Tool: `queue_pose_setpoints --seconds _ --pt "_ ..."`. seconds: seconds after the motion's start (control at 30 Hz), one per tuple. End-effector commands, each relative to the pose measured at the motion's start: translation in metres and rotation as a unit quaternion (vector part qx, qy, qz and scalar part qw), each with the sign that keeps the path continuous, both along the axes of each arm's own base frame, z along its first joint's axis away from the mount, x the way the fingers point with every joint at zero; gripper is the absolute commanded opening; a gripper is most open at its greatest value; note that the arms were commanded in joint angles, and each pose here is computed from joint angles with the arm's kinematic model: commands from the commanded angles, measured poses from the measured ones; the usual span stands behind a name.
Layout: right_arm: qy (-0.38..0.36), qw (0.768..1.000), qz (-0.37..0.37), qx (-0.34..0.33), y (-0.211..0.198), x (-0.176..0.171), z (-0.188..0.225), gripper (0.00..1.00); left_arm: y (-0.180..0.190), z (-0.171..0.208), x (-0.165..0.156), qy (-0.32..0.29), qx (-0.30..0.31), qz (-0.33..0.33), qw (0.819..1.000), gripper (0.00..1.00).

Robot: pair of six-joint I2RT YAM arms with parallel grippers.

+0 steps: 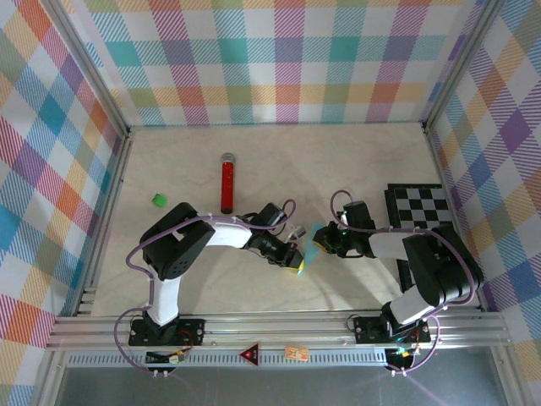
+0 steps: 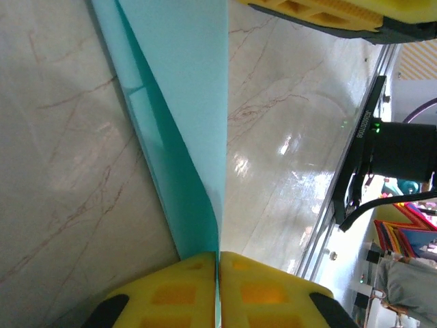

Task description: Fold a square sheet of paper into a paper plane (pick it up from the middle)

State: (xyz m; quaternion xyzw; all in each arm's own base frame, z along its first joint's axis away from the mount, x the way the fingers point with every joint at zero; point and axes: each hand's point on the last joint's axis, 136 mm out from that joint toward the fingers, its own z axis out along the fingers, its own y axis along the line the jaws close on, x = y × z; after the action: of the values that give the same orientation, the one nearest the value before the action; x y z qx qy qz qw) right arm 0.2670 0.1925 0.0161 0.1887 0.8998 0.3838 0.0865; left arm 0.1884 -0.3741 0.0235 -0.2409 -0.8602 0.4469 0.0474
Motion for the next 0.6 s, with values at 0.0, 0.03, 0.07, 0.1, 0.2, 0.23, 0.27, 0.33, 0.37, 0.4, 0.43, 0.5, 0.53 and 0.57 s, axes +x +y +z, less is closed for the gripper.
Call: queue_pose_setpoints --seconds 0.0,0.03,0.07,0.1,0.2,0.23,0.27,0.33,0.37,0.4,0.43,0.5,0.53,0.57 --pt "0.061 0.996 -0.016 -0.066 -0.024 -0.022 -0.038 0.17 0.017 -0.005 -0.018 0.024 0.046 -0.008 0.999 0.13" --pt "0.061 0.996 -0.016 -0.065 -0.024 -0.022 -0.038 0.17 0.017 -0.001 -0.016 0.016 0.045 -0.004 0.999 0.15" --pt "0.060 0.996 -0.016 -0.065 -0.024 -0.022 -0.037 0.17 0.017 0.005 -0.012 0.004 0.042 0.005 0.999 0.19" --pt "0.061 0.996 -0.017 -0.065 -0.024 -0.022 -0.037 0.17 0.015 0.013 -0.007 -0.008 0.034 0.015 0.999 0.22" --pt "0.060 0.996 -0.016 -0.064 -0.023 -0.022 -0.037 0.17 0.013 0.026 0.005 -0.031 0.030 0.047 0.998 0.30" --pt "0.060 0.996 -0.016 -0.063 -0.023 -0.021 -0.036 0.17 0.012 0.029 0.009 -0.035 0.028 0.056 0.997 0.31" --pt "0.059 0.996 -0.015 -0.063 -0.023 -0.022 -0.036 0.17 0.009 0.034 0.013 -0.039 0.021 0.065 0.997 0.31" --pt "0.058 0.996 -0.015 -0.062 -0.023 -0.021 -0.035 0.17 0.003 0.043 0.020 -0.043 0.005 0.085 0.995 0.28" --pt "0.058 0.996 -0.015 -0.062 -0.023 -0.021 -0.035 0.17 -0.001 0.049 0.024 -0.045 -0.007 0.090 0.995 0.24" --pt "0.056 0.996 -0.015 -0.063 -0.023 -0.021 -0.034 0.17 -0.006 0.053 0.026 -0.043 -0.019 0.092 0.995 0.20" --pt "0.058 0.996 -0.016 -0.064 -0.023 -0.022 -0.035 0.17 -0.011 0.057 0.028 -0.040 -0.030 0.091 0.995 0.16" --pt "0.058 0.996 -0.017 -0.063 -0.023 -0.021 -0.035 0.17 -0.022 0.061 0.029 -0.029 -0.047 0.079 0.995 0.07" --pt "0.059 0.996 -0.016 -0.062 -0.023 -0.022 -0.035 0.17 -0.026 0.061 0.029 -0.026 -0.050 0.073 0.996 0.05" --pt "0.059 0.996 -0.015 -0.062 -0.023 -0.022 -0.035 0.17 -0.030 0.061 0.029 -0.025 -0.052 0.068 0.996 0.05"
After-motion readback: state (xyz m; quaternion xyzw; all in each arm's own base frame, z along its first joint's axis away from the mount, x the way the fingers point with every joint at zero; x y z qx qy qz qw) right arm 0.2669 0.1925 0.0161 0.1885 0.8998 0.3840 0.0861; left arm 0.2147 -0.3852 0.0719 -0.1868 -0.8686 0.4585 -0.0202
